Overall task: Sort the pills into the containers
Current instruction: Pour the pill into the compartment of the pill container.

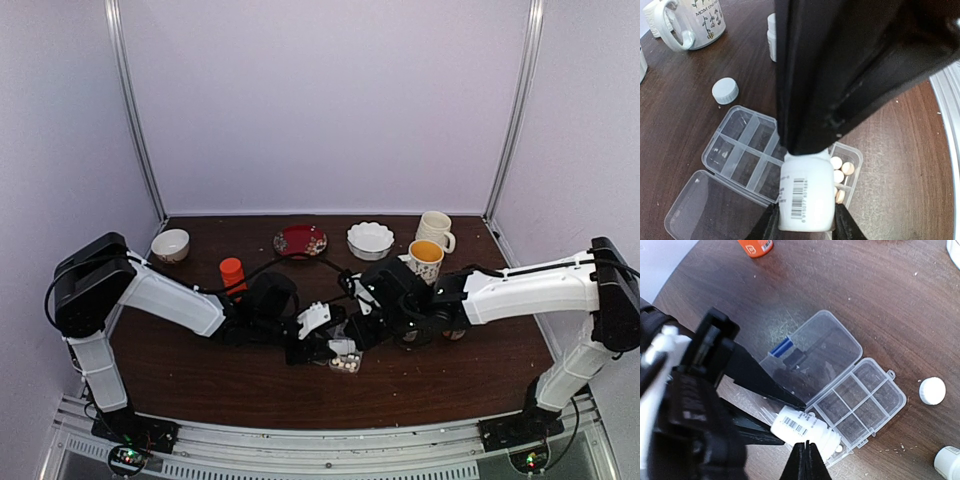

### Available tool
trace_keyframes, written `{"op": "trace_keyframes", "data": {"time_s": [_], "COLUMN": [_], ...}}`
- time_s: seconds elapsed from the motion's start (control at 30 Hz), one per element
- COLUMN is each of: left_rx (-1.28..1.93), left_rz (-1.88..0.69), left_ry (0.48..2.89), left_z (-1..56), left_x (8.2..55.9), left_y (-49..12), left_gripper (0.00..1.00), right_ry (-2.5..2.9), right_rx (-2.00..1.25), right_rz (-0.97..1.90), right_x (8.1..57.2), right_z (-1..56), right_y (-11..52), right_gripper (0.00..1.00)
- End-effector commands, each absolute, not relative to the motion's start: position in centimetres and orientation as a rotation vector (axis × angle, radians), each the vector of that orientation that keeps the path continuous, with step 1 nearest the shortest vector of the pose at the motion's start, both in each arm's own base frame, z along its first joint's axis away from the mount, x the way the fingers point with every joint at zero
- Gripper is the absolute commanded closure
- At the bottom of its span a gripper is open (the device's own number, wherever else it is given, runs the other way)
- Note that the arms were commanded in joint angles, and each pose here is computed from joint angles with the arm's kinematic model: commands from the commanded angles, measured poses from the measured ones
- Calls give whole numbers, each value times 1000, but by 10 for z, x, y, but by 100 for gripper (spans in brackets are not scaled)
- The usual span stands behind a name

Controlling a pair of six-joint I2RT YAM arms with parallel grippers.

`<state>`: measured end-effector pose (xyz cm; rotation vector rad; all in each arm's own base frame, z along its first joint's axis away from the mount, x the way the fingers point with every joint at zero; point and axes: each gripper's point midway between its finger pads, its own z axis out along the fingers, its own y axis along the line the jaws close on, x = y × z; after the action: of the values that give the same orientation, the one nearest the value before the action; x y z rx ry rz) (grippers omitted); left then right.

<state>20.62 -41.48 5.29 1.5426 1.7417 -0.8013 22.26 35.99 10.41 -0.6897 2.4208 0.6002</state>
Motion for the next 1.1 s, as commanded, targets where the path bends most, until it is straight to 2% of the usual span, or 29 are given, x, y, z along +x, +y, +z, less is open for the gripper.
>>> {"op": "trace_keyframes", "data": {"time_s": [0.0, 0.43, 0.73, 1.07], "left_rx": [1547, 1523, 1451, 1301], "left_rz": [-815, -815, -818, -857], "left_ry": [1679, 1651, 1577, 1445], "left_z": [63, 69, 96, 144], "left_x": [207, 206, 205, 213], "left_y": [-426, -421, -413, -401], "left_gripper": [100, 100, 100, 100], "right_ry": [2392, 2412, 2528, 2575], "right_rx": [-655, -599, -649, -682], "right_rz": [598, 571, 339, 164], "right_x": [227, 238, 263, 296], "right_z": [113, 114, 105, 113], "right_y": [355, 336, 293, 278], "right_gripper": [100, 100, 81, 70]}}
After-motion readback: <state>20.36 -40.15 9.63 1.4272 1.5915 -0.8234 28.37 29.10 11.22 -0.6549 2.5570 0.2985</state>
